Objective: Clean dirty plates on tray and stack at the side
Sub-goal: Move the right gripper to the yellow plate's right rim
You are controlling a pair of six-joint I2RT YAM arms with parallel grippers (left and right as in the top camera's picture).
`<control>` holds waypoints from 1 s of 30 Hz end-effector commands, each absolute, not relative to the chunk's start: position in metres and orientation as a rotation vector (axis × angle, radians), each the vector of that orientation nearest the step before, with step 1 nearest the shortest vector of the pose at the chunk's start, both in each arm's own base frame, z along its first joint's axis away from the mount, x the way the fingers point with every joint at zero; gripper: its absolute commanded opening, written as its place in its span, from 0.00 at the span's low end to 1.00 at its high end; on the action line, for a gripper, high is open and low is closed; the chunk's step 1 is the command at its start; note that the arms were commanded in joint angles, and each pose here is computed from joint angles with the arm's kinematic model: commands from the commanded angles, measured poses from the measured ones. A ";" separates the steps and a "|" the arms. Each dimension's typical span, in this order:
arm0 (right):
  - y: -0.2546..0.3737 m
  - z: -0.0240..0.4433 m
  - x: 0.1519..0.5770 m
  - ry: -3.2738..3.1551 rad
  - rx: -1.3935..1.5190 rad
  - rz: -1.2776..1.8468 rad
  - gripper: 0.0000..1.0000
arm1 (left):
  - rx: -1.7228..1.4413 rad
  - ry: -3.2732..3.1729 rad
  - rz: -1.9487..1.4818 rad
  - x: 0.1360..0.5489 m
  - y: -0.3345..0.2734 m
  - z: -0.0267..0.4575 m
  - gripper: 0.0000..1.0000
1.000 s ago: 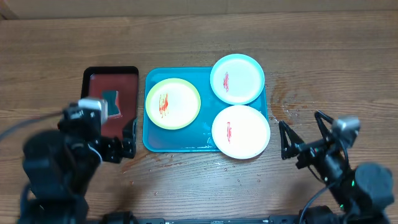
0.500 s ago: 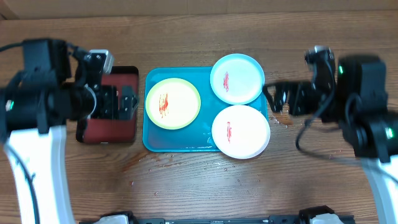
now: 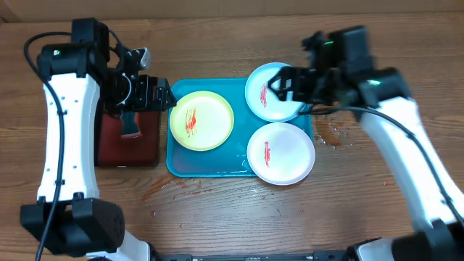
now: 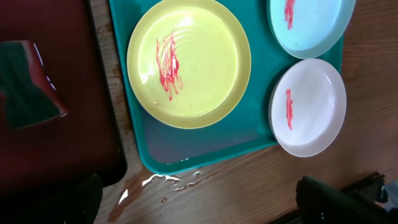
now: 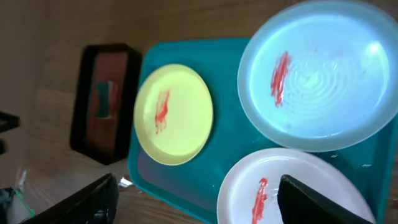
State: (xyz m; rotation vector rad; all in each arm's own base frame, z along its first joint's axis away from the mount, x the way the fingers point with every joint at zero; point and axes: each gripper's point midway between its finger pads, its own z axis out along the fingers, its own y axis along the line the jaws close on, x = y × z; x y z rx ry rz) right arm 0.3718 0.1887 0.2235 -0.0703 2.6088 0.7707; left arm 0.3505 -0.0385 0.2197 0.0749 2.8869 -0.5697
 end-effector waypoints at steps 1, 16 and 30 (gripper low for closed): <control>0.204 0.198 0.382 2.668 0.052 0.669 0.80 | -0.029 2.876 -0.418 0.356 -0.022 0.230 0.97; 0.274 0.092 0.405 2.733 0.078 0.468 0.45 | -0.430 2.785 0.154 0.369 0.052 0.239 1.00; 0.302 0.023 0.390 2.826 -0.008 0.389 0.33 | -0.429 2.772 0.153 0.372 0.052 0.240 1.00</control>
